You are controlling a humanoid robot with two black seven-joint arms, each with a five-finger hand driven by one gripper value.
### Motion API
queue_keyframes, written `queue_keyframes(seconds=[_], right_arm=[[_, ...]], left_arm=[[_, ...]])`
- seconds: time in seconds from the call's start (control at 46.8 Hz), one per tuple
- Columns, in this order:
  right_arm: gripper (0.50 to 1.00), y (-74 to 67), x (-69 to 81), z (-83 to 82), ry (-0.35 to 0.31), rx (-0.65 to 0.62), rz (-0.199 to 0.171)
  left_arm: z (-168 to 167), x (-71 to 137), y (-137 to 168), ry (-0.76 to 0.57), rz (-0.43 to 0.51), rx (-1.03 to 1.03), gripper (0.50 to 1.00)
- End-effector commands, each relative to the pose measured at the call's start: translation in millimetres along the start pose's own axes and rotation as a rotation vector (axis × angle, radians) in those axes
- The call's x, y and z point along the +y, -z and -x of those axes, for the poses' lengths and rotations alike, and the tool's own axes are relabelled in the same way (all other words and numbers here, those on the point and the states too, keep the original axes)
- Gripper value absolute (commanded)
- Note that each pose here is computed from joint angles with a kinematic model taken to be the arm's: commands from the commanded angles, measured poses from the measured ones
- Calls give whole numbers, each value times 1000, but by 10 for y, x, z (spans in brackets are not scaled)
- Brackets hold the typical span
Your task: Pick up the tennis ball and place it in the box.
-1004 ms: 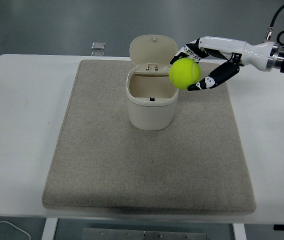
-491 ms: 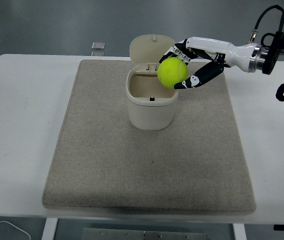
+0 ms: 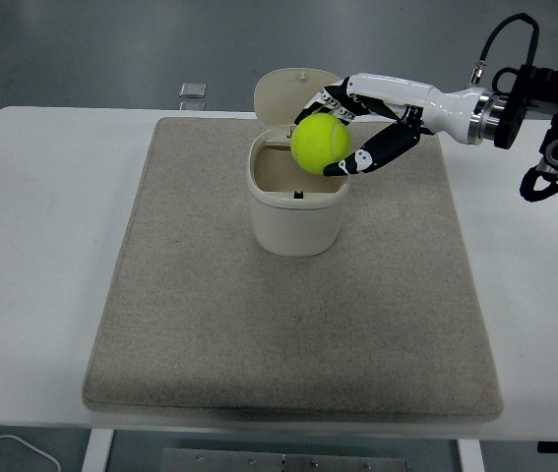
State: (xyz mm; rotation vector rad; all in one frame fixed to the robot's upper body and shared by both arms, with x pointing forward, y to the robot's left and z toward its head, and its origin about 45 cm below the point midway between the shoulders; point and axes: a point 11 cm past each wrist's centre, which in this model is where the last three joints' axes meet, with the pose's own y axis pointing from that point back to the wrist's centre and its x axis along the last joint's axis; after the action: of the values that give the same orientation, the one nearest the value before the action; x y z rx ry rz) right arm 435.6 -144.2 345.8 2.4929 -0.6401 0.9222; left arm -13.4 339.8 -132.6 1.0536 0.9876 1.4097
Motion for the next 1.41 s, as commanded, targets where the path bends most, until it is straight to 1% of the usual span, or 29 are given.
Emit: queue_keyframes(seconds=[0.0,0.021,0.128,0.214,0.278,0.321,0.385,0.449,0.513,0.556,0.791,0.919,1.026,1.068,1.154,1.218,1.282,1.389], right_arm=[[668,17,-29,26,6,-2,-6],[682,24,-39,33,7,-3,-9],[711,28,-57,53,10,-5,-13],[754,35,-67,61,12,-3,-14],[764,32,-68,65,14,-3,-13],[788,28,-67,65,14,-4,-12],[801,27,-70,65,13,-4,-12],[827,8,-63,59,11,-3,-7],[838,-1,-61,54,10,-4,-4],[856,-2,-61,54,10,-3,-4],[860,-18,-57,63,14,-1,2],[862,-30,-32,41,10,-4,4],[864,-38,8,28,23,-9,6],[866,-34,24,33,44,-22,3],[868,-65,135,31,97,-94,-1],[868,-76,216,12,119,-162,-15],[868,-87,268,6,131,-216,-26],[868,-154,370,-14,129,-278,-25]], left_arm=[[0,0,1,0,0,0,992],[0,0,1,0,0,0,992],[0,0,1,0,0,0,992],[0,0,1,0,0,0,990],[0,0,1,0,0,0,992],[0,0,1,0,0,0,992],[0,0,1,0,0,0,992],[0,0,1,0,0,0,990],[0,0,1,0,0,0,992],[0,0,1,0,0,0,990],[0,0,1,0,0,0,992],[0,0,1,0,0,0,992],[0,0,1,0,0,0,992],[0,0,1,0,0,0,992],[-2,0,1,-2,0,0,992],[0,0,1,0,0,0,990],[0,0,1,0,0,0,992],[0,0,1,0,0,0,992]])
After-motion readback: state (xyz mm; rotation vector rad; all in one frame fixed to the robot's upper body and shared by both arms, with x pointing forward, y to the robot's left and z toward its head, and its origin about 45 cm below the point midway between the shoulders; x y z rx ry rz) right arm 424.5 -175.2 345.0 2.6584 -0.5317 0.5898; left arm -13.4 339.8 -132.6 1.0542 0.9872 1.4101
